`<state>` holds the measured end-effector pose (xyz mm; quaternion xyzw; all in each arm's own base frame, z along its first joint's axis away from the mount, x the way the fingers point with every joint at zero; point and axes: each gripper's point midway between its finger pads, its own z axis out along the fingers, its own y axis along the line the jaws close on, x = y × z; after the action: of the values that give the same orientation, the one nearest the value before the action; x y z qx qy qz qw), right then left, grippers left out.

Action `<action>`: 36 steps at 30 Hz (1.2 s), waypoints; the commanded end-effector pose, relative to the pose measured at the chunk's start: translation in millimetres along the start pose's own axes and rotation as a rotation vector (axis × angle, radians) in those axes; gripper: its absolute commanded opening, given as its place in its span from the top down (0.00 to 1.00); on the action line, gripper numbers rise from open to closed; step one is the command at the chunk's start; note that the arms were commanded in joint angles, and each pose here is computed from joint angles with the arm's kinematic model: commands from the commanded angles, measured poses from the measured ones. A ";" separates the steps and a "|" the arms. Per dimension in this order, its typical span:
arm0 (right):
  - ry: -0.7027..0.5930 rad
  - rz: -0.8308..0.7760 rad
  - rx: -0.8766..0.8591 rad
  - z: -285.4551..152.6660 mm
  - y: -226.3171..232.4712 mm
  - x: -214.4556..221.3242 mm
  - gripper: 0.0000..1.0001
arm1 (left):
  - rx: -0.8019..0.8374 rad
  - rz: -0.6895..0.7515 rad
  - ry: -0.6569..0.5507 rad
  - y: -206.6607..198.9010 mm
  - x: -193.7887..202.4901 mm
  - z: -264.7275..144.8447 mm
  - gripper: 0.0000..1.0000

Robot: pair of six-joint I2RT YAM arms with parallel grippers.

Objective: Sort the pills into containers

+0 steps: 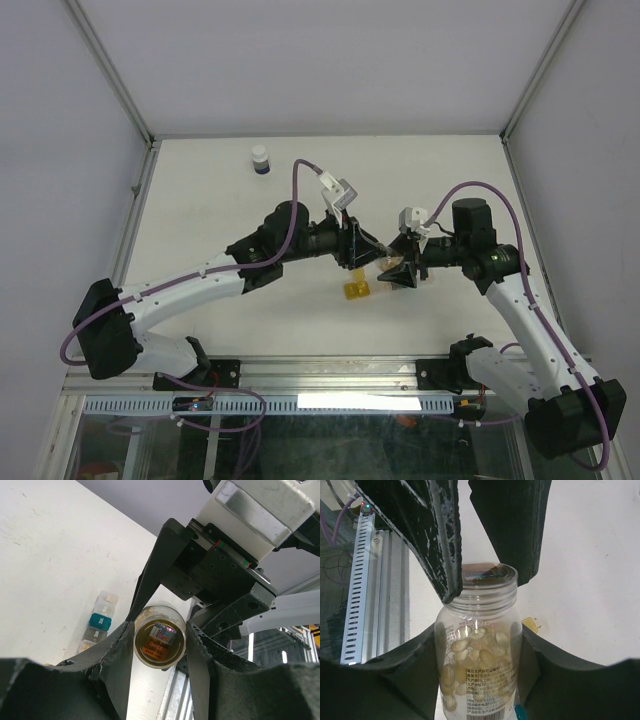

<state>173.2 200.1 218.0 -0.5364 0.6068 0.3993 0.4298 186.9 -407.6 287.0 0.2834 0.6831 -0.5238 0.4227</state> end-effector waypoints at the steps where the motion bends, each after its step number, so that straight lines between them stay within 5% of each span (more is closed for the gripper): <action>1: -0.052 -0.092 0.009 -2.7 -5.0 -23.6 1.00 | 0.117 0.098 0.069 -21.1 8.5 3.0 0.64; 6: -0.053 -0.093 0.009 -3.0 -4.8 -24.0 1.00 | 0.246 0.307 0.129 -27.1 23.9 0.6 0.65; 11: -0.055 -0.095 0.007 -3.0 -4.1 -24.1 1.00 | 0.525 0.785 0.199 -27.3 51.7 -12.4 0.62; 14: -0.055 -0.100 0.010 -3.5 -3.8 -24.7 1.00 | 0.594 0.907 0.176 -18.1 44.2 -11.2 0.54; 17: -0.055 -0.105 0.012 -3.8 -4.0 -24.8 1.00 | 0.543 0.881 0.154 0.1 18.9 1.5 0.30; 19: -0.053 -0.107 0.015 -4.0 -4.2 -24.3 1.00 | 0.476 0.865 0.096 2.6 -3.1 8.1 0.04; 20: -0.054 -0.107 0.015 -4.2 -4.0 -24.6 1.00 | 0.460 0.850 0.070 1.4 -9.9 6.7 0.01; 28: -0.056 -0.111 0.014 -4.4 -2.8 -25.0 1.00 | 0.321 0.623 -0.168 -8.2 -35.2 -39.3 0.01; 36: -0.055 -0.101 0.007 -3.3 -3.1 -23.5 1.00 | 0.307 0.146 -0.213 -21.2 -30.2 -63.8 0.01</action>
<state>173.1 200.6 220.7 -0.5438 0.5973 0.3948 0.4377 164.1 -354.3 291.8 0.4548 0.4985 -0.5391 0.5040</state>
